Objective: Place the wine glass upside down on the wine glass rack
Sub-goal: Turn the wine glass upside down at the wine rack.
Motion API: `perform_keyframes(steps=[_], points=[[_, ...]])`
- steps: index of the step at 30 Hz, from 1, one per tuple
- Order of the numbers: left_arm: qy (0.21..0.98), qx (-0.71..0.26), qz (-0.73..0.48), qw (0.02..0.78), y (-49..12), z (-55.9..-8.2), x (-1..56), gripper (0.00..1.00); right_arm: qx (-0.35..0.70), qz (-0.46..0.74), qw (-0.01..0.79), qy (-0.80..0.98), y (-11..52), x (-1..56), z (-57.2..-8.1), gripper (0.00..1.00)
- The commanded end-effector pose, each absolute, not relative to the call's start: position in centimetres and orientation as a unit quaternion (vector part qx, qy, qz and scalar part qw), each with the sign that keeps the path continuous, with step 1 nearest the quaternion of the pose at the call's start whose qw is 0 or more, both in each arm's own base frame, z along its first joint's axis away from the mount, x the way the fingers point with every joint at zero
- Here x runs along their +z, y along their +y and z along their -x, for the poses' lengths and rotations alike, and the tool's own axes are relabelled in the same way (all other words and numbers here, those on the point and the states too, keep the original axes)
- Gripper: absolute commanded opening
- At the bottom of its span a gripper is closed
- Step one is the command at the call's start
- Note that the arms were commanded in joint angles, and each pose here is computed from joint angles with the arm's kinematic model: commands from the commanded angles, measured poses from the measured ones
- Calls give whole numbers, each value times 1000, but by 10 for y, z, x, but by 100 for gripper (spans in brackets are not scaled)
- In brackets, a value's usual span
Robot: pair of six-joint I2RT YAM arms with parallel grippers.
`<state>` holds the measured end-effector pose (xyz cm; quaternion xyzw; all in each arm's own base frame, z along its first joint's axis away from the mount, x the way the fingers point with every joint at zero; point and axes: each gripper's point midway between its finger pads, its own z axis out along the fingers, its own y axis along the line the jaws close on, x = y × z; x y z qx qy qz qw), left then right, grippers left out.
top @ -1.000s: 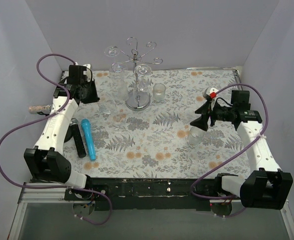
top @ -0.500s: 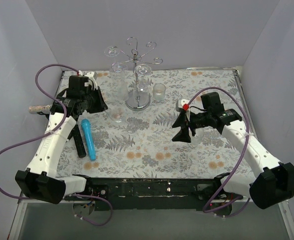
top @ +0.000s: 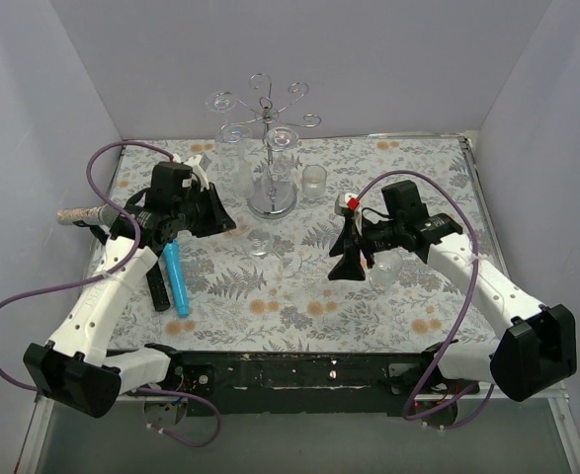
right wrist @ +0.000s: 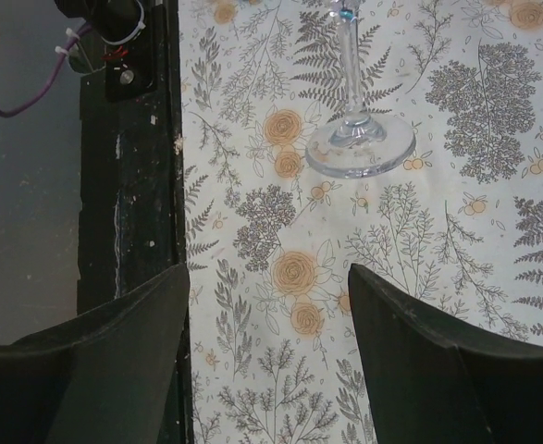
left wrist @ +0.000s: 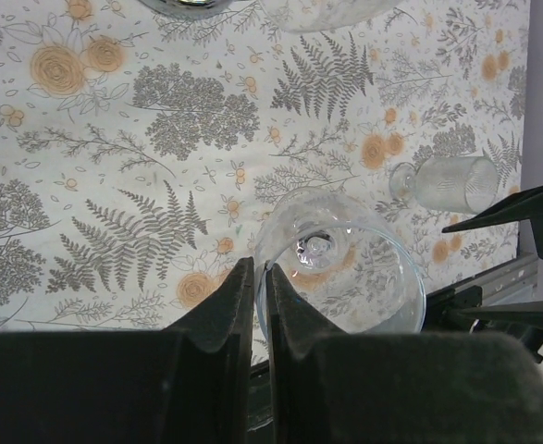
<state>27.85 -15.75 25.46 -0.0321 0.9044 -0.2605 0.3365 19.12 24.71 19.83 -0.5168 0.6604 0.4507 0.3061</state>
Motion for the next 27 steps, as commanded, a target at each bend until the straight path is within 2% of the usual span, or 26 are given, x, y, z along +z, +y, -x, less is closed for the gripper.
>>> perform_keyframes(steps=[1,15,27], points=[[874,-315,31,369,-176,-276,286,0,466,485,311,672,255,204,-198,77],[866,-336,22,370,-200,-273,290,0,489,385,286,728,265,193,-214,77],[858,-345,16,379,-212,-273,303,0,463,198,222,835,267,159,-244,77]])
